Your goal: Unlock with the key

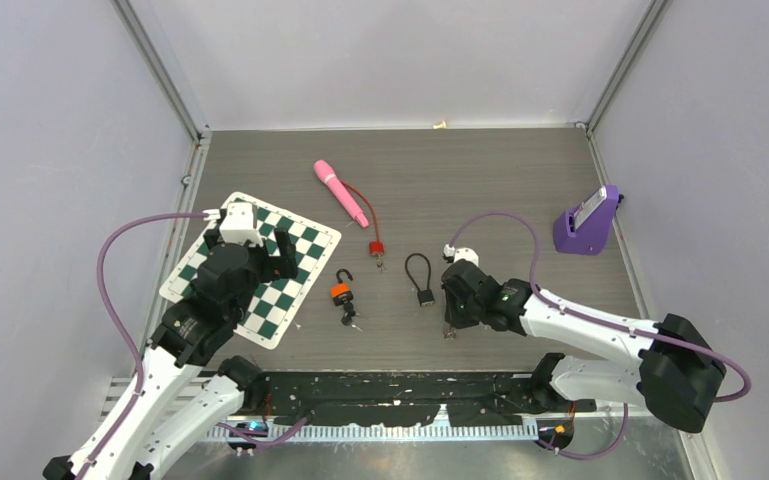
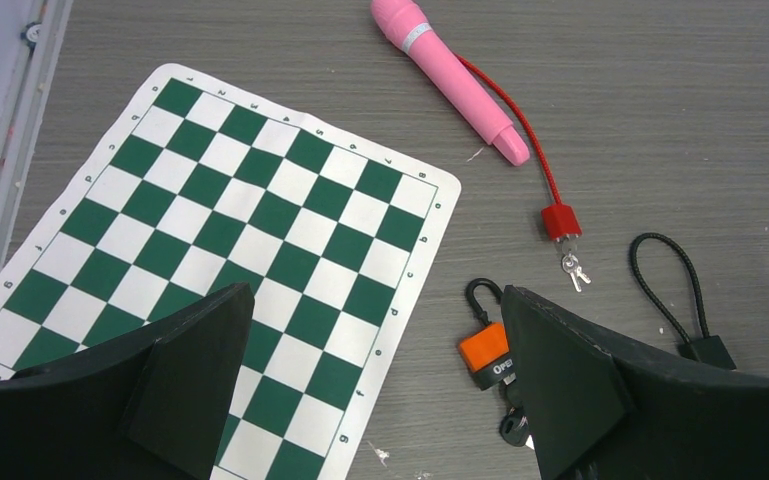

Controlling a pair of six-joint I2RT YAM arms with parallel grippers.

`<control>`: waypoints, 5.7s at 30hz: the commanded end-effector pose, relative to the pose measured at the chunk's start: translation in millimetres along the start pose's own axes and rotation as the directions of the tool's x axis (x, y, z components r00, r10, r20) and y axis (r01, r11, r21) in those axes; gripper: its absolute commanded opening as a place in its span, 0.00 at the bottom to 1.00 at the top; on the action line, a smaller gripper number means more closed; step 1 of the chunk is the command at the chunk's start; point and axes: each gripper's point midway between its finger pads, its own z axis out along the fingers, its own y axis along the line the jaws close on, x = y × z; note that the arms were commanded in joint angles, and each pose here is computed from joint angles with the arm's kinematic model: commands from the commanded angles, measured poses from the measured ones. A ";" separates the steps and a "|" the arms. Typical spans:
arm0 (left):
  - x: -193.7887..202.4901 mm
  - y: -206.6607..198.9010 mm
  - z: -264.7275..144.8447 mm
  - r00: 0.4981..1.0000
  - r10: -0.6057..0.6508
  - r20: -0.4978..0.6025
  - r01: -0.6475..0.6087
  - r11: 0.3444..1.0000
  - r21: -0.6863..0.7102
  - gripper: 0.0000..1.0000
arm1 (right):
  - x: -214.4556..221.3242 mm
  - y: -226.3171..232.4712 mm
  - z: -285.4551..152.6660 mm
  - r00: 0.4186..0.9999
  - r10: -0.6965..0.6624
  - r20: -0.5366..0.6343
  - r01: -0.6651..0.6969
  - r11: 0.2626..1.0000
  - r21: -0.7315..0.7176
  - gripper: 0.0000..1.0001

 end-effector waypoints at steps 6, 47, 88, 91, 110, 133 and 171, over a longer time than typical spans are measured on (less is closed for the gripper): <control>-10.5 -5.5 0.6 1.000 -0.008 0.030 0.008 1.000 0.020 0.99 | -21.8 8.3 -13.2 0.996 -0.015 0.087 0.018 0.999 -0.038 0.10; -11.8 -2.8 -1.2 0.999 -0.006 0.041 0.006 1.000 0.013 0.99 | 44.0 10.9 14.1 0.839 -0.372 -0.397 0.405 0.914 -0.002 0.35; -11.5 -3.5 -1.5 0.999 -0.009 0.040 0.008 1.000 0.017 0.99 | 44.8 3.7 -24.1 0.798 -0.462 -0.386 0.505 0.863 0.011 0.54; -11.7 -3.1 -1.6 0.999 -0.009 0.041 0.008 1.000 0.015 0.99 | 46.5 -2.1 -21.0 0.764 -0.483 -0.428 0.543 0.840 0.022 0.54; -13.1 -0.1 -3.0 0.999 -0.009 0.051 0.009 1.000 0.004 0.99 | 34.4 15.8 37.2 0.847 -0.384 -0.367 0.402 0.915 -0.030 0.34; -14.1 -1.0 -4.5 0.998 -0.011 0.057 0.011 1.000 0.013 0.99 | -28.3 6.1 17.7 0.998 -0.032 -0.045 0.028 0.996 -0.089 0.05; -13.6 -11.6 -3.2 0.998 0.005 0.058 -0.009 0.997 0.072 0.99 | -29.3 -2.0 32.3 0.639 -0.683 -0.353 0.699 0.708 -0.105 0.50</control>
